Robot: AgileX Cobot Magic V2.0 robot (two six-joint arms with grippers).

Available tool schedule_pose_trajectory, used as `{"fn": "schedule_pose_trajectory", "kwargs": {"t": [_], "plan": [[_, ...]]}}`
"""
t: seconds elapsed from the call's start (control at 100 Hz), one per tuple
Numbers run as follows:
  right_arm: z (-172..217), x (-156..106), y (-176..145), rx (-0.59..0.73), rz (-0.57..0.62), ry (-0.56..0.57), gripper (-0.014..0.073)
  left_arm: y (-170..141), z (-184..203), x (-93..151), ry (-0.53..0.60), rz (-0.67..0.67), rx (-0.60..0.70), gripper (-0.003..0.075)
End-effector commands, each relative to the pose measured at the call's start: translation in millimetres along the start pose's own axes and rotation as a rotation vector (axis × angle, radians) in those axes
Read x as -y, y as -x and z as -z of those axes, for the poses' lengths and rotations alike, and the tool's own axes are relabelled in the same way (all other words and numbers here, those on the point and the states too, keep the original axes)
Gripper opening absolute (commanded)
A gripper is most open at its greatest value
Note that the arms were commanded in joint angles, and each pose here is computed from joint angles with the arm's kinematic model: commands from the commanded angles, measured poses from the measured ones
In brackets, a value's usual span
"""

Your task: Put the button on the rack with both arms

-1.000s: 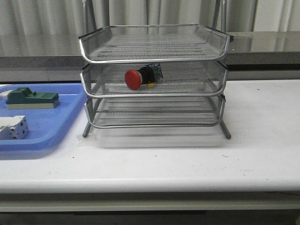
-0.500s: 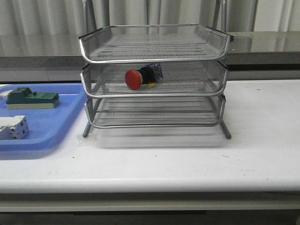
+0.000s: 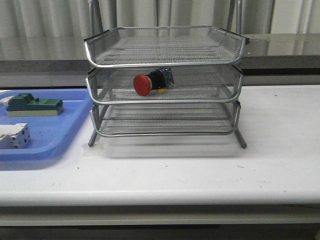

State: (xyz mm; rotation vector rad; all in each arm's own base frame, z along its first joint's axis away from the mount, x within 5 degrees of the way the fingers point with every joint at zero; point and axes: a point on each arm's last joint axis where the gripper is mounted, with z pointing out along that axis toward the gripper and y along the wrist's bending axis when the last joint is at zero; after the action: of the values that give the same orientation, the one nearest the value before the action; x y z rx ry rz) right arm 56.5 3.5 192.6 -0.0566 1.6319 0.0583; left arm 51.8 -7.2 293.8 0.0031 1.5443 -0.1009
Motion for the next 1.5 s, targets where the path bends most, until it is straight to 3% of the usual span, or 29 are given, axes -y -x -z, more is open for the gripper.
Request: {"fn": "schedule_pose_trajectory", "kwargs": {"t": [0.0,0.34,0.56,1.04,1.49], "plan": [[1.6,-0.6,8.4,0.102,0.009,0.004,-0.0057,15.8,1.1,-1.4,0.023,0.02,0.097,-0.002],[1.6,-0.6,8.4,0.102,0.009,0.004,-0.0057,14.1,1.0,-3.2,0.044,-0.043,0.077,-0.002],[1.6,-0.6,8.4,0.102,0.009,0.004,-0.0057,9.1,8.3,-6.9,0.087,-0.004,0.1,-0.002],[1.6,-0.6,8.4,0.102,0.009,0.004,-0.0057,-56.2,7.8,-6.7,-0.011,0.012,0.041,-0.002],[1.6,-0.6,8.4,0.102,0.009,0.004,-0.0057,-78.1,1.3,-8.5,-0.017,0.037,0.178,-0.002]]}}
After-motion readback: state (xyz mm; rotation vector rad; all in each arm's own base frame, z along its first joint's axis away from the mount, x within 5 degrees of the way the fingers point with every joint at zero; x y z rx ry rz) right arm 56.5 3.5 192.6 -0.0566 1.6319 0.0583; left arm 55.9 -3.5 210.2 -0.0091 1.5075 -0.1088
